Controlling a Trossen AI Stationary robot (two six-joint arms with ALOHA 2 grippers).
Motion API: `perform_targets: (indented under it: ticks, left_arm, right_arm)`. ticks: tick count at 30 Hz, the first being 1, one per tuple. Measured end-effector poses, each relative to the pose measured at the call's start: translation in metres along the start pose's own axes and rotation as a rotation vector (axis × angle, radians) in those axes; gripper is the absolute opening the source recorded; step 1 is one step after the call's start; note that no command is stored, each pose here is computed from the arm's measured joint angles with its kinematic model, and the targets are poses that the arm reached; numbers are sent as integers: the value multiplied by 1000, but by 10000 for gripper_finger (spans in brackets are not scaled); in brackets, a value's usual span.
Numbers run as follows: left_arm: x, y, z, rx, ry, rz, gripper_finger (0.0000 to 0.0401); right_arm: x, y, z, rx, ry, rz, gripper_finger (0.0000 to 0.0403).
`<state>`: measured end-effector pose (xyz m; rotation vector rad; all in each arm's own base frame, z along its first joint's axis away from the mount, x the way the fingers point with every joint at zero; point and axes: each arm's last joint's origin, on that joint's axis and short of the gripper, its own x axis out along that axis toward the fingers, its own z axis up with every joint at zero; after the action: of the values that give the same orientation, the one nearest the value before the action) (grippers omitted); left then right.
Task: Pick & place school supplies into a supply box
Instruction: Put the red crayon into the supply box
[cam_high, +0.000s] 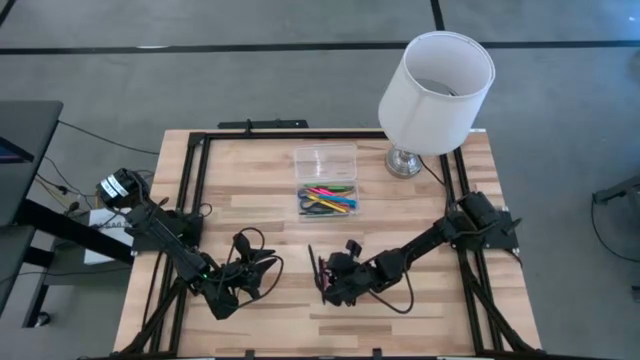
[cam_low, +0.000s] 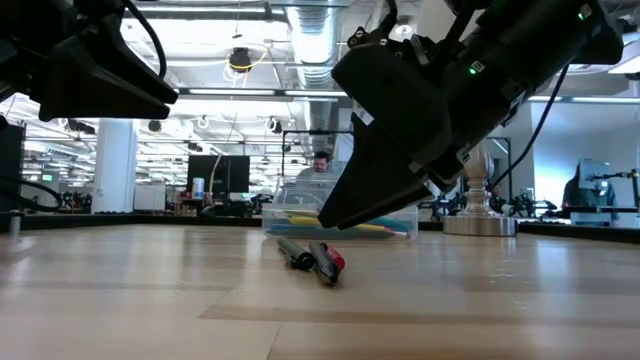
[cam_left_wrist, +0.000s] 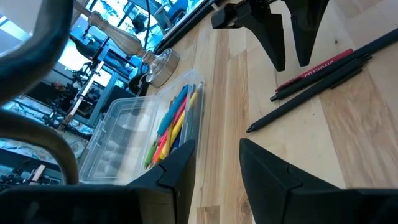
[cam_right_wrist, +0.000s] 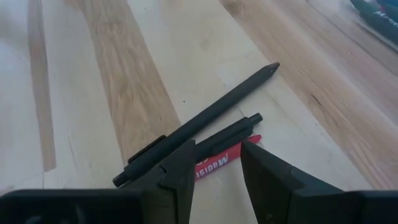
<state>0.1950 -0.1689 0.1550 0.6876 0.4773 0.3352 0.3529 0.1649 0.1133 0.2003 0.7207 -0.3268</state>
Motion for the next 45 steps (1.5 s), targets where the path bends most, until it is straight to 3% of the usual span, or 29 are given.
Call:
perform_targets:
  ticks: [45]
  left_arm:
    - [0,0,0,-3,2,-7,119]
  right_arm:
    - [-3,2,-13,-4,-66,6,120]
